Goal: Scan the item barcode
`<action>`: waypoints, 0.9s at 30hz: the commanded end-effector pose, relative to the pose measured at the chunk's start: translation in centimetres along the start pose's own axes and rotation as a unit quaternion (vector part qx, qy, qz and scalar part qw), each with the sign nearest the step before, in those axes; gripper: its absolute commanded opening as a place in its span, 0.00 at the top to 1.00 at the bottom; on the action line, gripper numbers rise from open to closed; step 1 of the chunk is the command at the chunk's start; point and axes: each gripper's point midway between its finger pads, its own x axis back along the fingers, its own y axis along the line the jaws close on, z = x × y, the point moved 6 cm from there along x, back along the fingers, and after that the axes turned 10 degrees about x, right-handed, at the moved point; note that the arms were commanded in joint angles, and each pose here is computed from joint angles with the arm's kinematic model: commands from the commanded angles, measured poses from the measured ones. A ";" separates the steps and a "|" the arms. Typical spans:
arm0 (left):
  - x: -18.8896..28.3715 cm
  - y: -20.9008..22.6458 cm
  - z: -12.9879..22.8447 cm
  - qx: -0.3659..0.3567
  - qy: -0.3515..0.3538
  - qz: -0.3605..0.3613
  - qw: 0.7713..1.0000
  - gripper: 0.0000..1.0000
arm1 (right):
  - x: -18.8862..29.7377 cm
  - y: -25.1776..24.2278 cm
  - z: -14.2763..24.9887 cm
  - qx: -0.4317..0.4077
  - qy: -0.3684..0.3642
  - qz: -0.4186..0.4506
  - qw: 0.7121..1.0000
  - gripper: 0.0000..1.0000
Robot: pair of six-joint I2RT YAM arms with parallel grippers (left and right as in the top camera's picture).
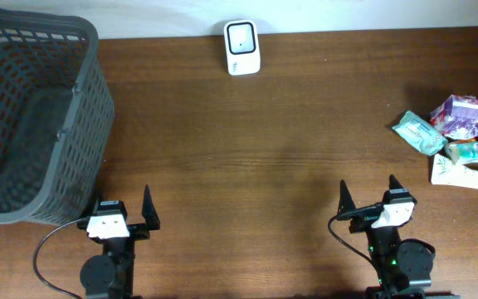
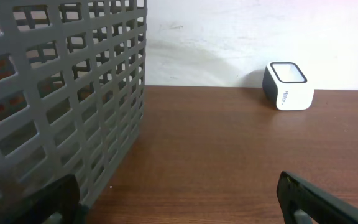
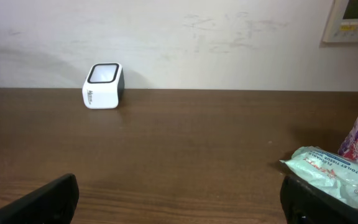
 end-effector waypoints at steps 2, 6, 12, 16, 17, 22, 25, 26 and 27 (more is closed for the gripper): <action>0.0 0.0 0.2 -0.008 0.001 0.002 1.000 0.01 | 0.0 -0.3 0.4 -0.001 0.007 0.019 1.000 0.01; 0.0 -0.1 0.2 -0.008 0.001 0.002 1.000 0.01 | 0.0 -0.2 0.4 -0.001 0.006 0.013 1.000 0.01; 0.0 0.0 0.2 -0.008 0.001 0.002 1.000 0.01 | 0.0 -0.2 0.4 -0.001 0.006 0.013 1.000 0.01; 0.0 0.0 0.2 -0.008 0.001 0.002 1.000 0.01 | 0.0 -0.2 0.4 -0.001 0.006 0.013 1.000 0.01; 0.0 0.0 0.2 -0.008 0.001 0.002 1.000 0.01 | 0.0 -0.2 0.4 -0.001 0.006 0.013 1.000 0.01; 0.0 0.0 0.2 -0.008 0.001 0.002 1.000 0.01 | 0.0 -0.2 0.4 -0.001 0.006 0.013 1.000 0.01; 0.0 0.0 0.2 -0.008 0.001 0.002 1.000 0.01 | 0.0 -0.2 0.4 -0.001 0.006 0.013 1.000 0.01; 0.0 -0.1 0.2 -0.008 0.001 0.002 1.000 0.01 | 0.0 -0.2 0.4 -0.001 0.006 0.013 1.000 0.01; 0.0 0.0 0.2 -0.008 0.001 0.002 1.000 0.01 | 0.0 -0.2 0.4 -0.001 0.006 0.013 1.000 0.01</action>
